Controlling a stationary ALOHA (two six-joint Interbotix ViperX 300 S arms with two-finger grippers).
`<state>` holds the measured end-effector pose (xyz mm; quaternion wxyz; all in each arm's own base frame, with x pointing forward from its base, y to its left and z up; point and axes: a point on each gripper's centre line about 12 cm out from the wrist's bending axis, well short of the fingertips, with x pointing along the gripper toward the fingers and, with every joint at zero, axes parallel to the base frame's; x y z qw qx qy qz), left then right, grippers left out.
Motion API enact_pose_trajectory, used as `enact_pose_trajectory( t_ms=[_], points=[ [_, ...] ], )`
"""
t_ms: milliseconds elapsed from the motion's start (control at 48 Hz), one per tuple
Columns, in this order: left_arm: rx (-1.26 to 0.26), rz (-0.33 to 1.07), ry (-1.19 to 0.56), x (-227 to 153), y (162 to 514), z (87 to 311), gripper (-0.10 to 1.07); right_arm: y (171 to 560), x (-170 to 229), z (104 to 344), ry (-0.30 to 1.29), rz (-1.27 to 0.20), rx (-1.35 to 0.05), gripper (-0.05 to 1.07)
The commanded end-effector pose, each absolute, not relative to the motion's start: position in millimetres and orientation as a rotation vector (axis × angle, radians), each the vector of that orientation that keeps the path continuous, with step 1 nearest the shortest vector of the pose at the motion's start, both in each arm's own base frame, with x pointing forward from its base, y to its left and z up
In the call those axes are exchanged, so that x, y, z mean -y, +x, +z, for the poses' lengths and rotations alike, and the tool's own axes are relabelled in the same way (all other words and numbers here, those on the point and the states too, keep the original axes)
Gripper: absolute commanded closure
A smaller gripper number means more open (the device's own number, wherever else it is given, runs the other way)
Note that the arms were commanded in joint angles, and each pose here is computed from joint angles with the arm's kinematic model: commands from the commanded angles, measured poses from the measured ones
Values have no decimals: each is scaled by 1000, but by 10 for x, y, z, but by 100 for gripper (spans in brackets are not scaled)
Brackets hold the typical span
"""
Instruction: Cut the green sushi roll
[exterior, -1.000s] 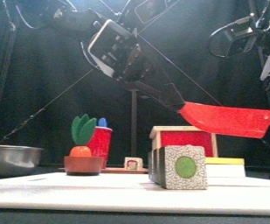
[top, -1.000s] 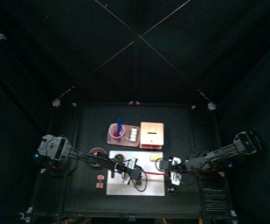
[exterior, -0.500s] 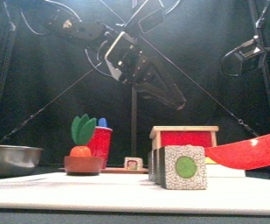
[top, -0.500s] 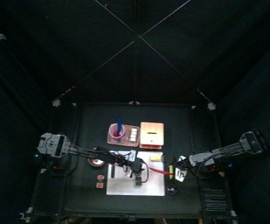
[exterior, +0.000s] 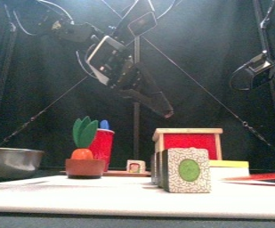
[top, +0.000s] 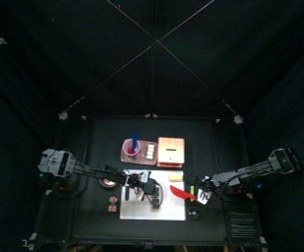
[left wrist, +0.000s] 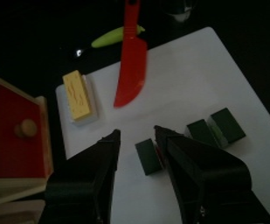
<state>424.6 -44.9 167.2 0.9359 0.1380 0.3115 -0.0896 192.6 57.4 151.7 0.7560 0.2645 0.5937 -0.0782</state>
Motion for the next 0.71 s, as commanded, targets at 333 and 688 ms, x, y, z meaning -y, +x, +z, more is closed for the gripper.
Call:
enact_pose_trajectory(
  t_ms=[333,688],
  points=[
    [-660,-149,269,310,4297,1657,21,2066,-566,1662,562,-150,-1221,12],
    [-758,-98,214,164,4484,1567,21,2041,-566,1576,565,-151,-1213,12]
  ],
)
